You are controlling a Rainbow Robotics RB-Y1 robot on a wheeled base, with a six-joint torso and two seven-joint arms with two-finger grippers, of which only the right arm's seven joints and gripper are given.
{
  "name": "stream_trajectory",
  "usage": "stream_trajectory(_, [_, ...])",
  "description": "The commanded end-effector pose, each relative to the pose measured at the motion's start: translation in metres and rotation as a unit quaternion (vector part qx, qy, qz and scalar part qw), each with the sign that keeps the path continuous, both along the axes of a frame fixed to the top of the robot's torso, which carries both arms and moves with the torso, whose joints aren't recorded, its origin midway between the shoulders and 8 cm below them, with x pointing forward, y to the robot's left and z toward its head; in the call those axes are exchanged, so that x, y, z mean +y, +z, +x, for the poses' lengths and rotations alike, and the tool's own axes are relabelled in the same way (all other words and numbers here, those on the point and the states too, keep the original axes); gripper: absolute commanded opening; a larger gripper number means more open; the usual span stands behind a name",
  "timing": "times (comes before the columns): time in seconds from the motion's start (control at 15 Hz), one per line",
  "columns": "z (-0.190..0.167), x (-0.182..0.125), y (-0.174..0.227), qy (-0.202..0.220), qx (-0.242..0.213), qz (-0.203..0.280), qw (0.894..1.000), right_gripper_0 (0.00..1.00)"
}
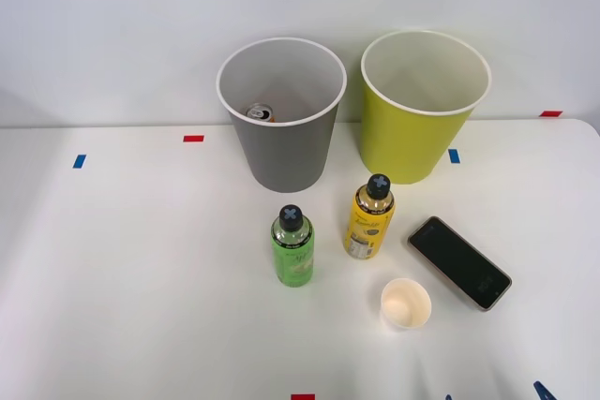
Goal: Put cans in the gray bin, plastic bottles in the light green bin
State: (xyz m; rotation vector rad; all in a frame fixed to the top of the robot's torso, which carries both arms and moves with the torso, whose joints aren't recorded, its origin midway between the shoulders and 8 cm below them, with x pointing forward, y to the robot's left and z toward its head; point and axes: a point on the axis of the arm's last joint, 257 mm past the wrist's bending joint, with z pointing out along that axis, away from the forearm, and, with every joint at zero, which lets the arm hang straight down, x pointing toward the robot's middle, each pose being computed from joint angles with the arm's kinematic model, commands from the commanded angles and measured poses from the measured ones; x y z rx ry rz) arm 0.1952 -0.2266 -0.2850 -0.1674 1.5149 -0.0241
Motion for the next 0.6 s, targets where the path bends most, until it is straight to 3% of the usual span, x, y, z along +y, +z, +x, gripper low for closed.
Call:
stream_trajectory(0.07, [0.0,0.0,-0.0001,0.0,0.0,0.0,1.0,1.0])
stream_trajectory(0.6, [0.0,0.0,-0.0001,0.0,0.0,0.0,1.0,1.0])
